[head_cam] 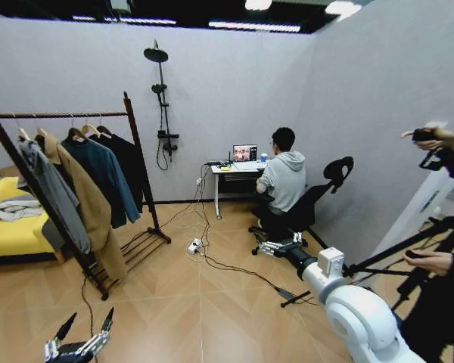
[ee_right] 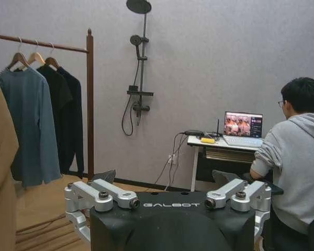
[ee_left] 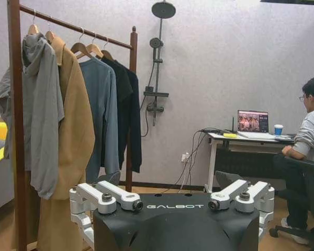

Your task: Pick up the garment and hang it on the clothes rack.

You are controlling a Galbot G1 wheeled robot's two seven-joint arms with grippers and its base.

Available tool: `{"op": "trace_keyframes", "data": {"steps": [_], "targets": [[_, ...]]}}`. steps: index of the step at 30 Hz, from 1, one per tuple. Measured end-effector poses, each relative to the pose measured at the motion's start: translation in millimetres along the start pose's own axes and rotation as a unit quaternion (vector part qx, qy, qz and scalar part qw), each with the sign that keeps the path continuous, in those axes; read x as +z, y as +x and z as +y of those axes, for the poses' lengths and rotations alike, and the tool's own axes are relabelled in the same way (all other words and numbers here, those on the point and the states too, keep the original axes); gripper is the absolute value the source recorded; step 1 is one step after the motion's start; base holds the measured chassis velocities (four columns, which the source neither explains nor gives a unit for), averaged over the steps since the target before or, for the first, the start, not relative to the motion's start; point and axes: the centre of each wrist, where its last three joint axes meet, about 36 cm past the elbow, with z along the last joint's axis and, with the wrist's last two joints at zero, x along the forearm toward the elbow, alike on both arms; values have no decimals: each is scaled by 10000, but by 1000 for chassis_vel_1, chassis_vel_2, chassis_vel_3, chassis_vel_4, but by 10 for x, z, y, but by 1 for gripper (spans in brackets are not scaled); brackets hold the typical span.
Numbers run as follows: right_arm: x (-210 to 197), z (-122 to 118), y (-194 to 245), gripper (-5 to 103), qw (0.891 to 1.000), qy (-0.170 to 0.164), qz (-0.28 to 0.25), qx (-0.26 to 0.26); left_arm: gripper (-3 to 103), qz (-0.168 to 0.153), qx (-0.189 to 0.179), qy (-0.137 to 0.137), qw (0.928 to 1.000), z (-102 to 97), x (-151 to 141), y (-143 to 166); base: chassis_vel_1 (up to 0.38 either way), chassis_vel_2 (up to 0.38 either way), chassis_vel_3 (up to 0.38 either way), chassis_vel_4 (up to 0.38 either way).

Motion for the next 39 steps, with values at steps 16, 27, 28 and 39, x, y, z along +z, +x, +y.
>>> {"op": "trace_keyframes", "data": {"steps": [16,27,28,39], "targets": [[341,-47,-53,100,9978,-657,37,-33,100,0,0,0,10000,0,0,0,25,-31,-18,30],[774,115,260,100,9986,-321,126,401,100,-1,0,0,10000,0,0,0,0,0,0,0],[802,102,331,100,9988,-233,163,402,100,0,0,0,10000,0,0,0,0,0,0,0],[1001,-238,592,100,9974,272,74,666,100,0,0,0,10000,0,0,0,0,0,0,0]]}}
